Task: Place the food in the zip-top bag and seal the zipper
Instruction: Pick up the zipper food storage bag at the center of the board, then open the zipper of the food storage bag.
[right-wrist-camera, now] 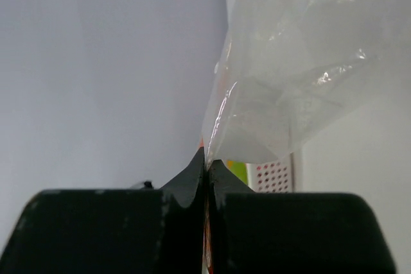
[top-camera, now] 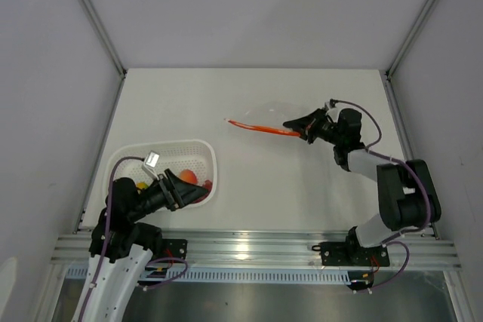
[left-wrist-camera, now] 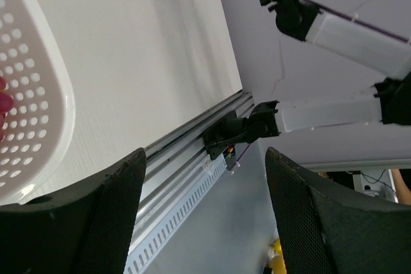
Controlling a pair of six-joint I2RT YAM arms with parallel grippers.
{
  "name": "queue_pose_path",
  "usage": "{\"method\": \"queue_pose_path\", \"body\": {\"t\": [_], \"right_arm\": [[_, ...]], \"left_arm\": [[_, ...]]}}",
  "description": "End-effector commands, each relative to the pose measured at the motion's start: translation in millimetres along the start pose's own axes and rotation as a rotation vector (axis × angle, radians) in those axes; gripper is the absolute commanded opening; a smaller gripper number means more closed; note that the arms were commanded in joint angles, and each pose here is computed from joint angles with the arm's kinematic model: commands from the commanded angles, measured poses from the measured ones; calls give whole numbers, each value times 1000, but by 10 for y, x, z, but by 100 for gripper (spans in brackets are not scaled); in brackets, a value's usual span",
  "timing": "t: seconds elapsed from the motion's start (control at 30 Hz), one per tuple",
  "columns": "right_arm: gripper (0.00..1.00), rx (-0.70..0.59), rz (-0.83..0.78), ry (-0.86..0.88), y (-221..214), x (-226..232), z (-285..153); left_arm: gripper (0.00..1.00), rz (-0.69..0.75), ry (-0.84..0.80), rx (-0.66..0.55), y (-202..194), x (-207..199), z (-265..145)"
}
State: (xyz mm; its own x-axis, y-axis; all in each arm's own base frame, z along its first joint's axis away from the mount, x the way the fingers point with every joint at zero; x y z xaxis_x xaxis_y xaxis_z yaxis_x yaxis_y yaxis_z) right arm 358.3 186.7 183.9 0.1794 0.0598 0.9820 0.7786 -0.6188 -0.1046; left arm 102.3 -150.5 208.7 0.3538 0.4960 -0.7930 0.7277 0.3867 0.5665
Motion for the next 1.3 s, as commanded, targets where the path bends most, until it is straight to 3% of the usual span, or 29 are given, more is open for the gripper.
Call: {"method": "queue_pose_path", "body": {"t": [0.0, 0.17, 0.3, 0.5, 0.8, 1.27], "right_arm": [[0, -15, 32, 109, -371, 403, -71], [0, -19, -7, 164, -900, 645, -112], [0, -48, -71, 214, -1082, 838, -187], [0, -71, -128, 193, -1286, 781, -275], [0, -116, -151, 12, -1568, 288, -500], [0, -77, -25, -192, -1898, -405, -562]], "left_arm": [[77, 21, -79, -40, 161, -180, 39], [72, -58, -98, -56, 263, -178, 155], [72, -174, -114, -58, 313, -129, 277], [72, -259, -128, -80, 387, -123, 369], [73, -314, -46, -27, 257, -70, 458], [71, -407, 25, 86, -212, 212, 606]]}}
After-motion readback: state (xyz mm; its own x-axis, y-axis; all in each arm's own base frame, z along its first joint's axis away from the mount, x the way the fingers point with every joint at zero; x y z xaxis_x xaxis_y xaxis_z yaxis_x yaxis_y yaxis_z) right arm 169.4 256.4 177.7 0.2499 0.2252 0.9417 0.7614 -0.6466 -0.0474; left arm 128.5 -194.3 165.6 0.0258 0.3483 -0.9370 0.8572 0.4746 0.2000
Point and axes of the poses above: each gripper's point midway between its finger pads, its own z axis out along the fingers, its own x axis along the line the jaws close on, y = z × x, the point moved 2 cm from there along -z, back along the fingers, and after that the axes turned 9 degrees about z, right-handed, at the moved point
